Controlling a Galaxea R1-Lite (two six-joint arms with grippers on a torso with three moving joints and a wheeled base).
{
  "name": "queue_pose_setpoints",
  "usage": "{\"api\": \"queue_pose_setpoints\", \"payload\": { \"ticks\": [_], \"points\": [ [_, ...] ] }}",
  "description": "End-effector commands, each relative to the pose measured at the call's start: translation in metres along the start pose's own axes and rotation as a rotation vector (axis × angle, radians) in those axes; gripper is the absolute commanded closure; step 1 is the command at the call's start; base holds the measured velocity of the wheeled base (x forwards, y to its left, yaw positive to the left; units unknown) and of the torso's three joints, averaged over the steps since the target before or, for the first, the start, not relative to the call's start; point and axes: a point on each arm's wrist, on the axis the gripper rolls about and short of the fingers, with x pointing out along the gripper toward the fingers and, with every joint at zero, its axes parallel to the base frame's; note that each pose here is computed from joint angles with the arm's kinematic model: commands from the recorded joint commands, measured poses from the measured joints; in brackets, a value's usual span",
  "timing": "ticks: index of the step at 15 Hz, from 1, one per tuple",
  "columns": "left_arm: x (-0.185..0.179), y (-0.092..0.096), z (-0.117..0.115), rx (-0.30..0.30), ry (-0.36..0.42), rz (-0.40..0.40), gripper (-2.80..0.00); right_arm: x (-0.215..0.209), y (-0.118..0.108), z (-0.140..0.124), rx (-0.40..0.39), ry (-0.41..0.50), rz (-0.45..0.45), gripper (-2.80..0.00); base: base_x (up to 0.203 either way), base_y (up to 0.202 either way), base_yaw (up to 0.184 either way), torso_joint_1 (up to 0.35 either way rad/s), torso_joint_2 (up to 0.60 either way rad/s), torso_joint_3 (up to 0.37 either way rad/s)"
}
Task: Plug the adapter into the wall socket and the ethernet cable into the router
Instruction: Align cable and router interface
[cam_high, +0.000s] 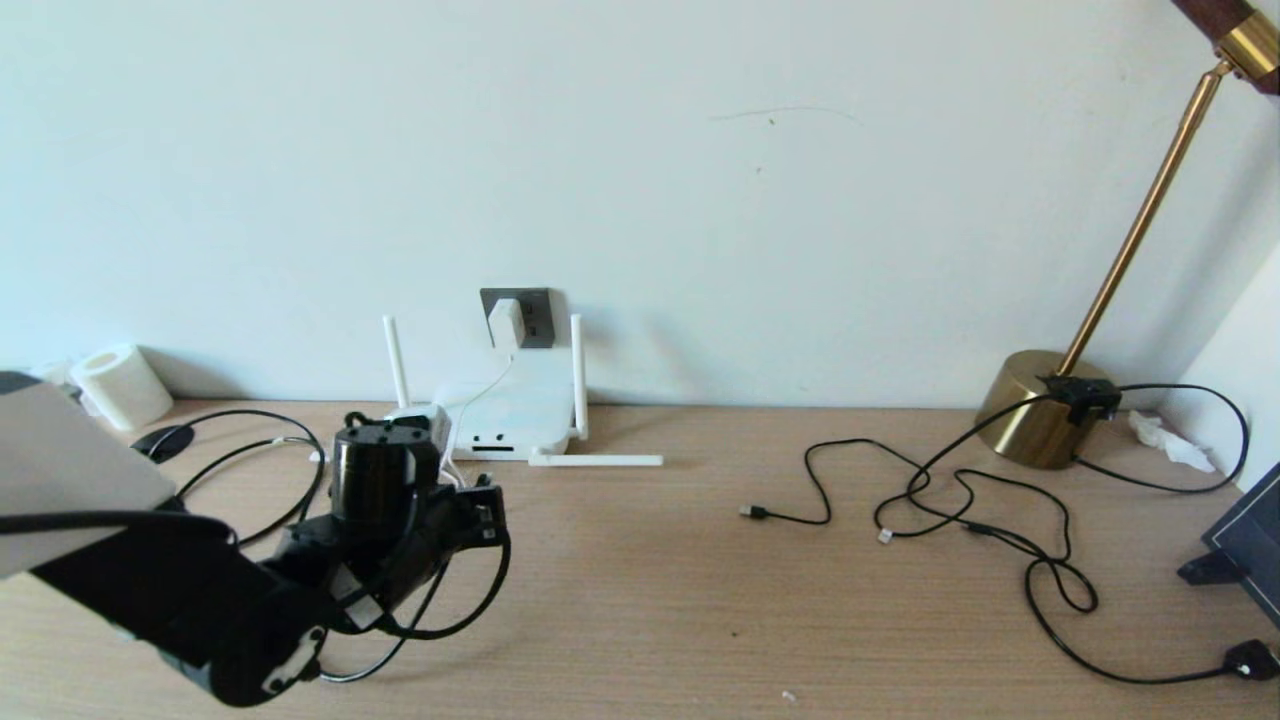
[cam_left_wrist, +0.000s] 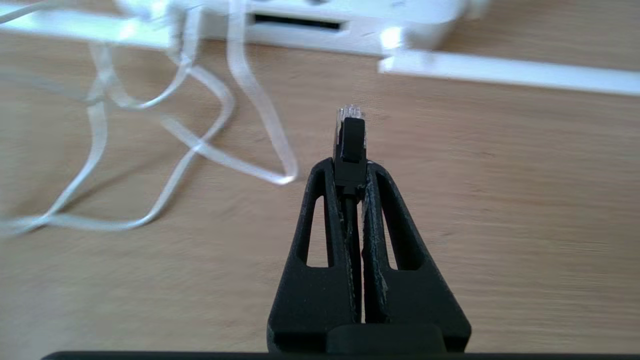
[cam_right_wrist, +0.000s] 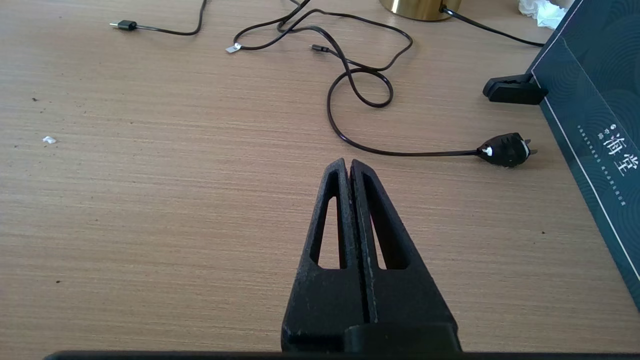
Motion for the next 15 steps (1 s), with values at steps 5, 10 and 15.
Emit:
{"api": "queue_pose_setpoints", "payload": {
  "ticks": [5,10,15],
  "points": [
    [0.014,-0.003,0.001,-0.001,0.001,-0.03,0.0,0.0,0.0,0.0,0.0,0.003,0.0,0.0,0.0,0.0,0.0,0.0,0.0,0.0],
    [0.025,-0.006,0.009,-0.005,-0.022,-0.031,0.0,0.0,0.0,0.0,0.0,0.003,0.0,0.0,0.0,0.0,0.0,0.0,0.0,0.0],
    [0.031,0.005,0.012,0.0,-0.019,-0.028,0.0,0.0,0.0,0.0,0.0,0.003,0.0,0.0,0.0,0.0,0.0,0.0,0.0,0.0]
  ]
}}
